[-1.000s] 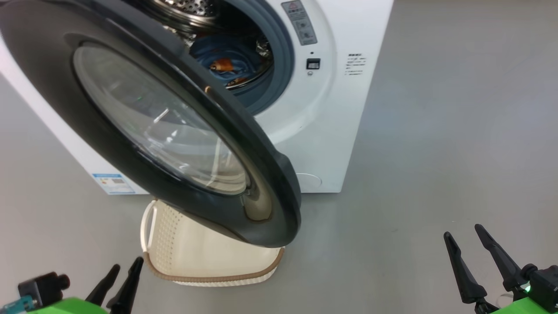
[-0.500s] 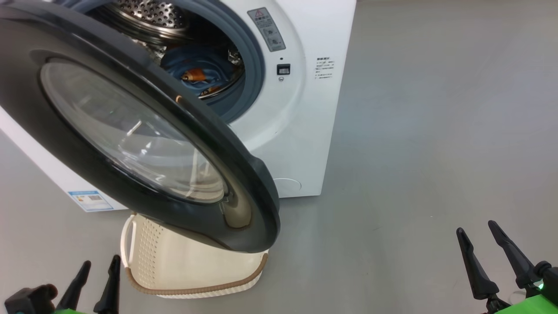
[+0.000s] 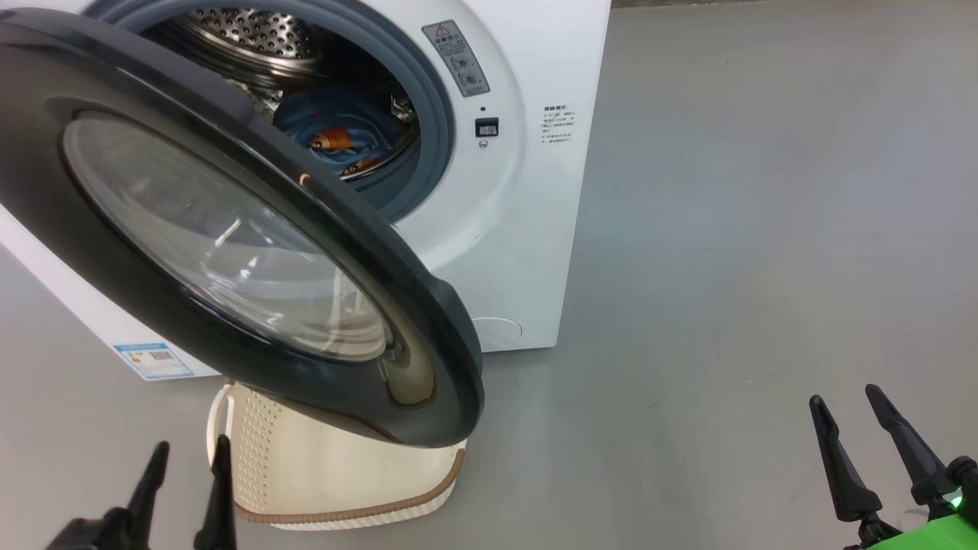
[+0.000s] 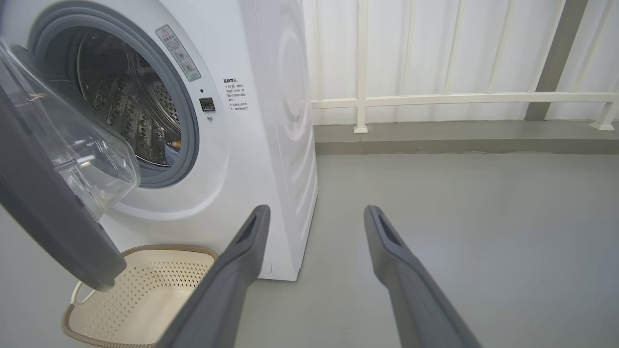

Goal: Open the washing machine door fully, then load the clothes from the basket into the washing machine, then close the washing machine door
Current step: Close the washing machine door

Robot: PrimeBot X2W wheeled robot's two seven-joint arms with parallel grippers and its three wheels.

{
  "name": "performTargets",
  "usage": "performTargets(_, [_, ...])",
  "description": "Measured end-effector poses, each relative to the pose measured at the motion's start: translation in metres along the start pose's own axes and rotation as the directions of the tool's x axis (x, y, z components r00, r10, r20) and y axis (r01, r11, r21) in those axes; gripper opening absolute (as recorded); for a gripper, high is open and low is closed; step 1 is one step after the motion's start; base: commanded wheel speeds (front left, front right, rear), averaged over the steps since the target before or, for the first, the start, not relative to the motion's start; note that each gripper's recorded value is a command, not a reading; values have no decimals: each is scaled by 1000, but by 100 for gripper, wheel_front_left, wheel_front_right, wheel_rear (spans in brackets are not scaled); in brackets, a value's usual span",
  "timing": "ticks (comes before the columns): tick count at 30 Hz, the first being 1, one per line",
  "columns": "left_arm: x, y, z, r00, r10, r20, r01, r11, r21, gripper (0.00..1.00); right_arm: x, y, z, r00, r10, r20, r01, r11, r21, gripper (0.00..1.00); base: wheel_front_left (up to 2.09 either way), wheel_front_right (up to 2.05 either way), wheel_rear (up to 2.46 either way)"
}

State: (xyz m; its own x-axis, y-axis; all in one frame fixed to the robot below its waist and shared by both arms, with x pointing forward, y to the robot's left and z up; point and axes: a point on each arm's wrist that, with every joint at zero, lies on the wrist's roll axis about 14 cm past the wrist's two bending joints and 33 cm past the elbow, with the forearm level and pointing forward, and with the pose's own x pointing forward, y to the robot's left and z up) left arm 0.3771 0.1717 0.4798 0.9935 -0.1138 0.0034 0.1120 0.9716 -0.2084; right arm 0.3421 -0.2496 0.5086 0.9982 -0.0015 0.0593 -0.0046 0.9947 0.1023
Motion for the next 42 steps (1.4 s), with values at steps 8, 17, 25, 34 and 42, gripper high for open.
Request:
performTargets(8, [-11, -3, -5, 1000, 11, -9, -11, 1000, 12, 100, 0, 4, 1, 1000, 3, 10, -3, 1000, 13, 100, 0, 0, 0])
performTargets(17, [-16, 0, 0, 999, 34, 12, -34, 999, 0, 100, 0, 11, 3, 1000, 24, 15, -24, 1000, 17, 52, 0, 0, 0])
performTargets(25, [-22, 5, 11, 997, 57, 48, -57, 998, -3, 100, 10, 34, 15, 994, 90, 60, -94, 994, 52, 0, 0, 0, 0])
performTargets(34, [-34, 11, 25, 991, 94, 95, -93, 996, -18, 100, 46, 100, 85, 923, 259, 286, -296, 951, 94, 0, 0, 0, 0])
performTargets(42, [-44, 16, 34, 985, 119, 125, -118, 993, -15, 100, 50, 182, 158, 751, 444, 488, -547, 833, 85, 0, 0, 0, 0])
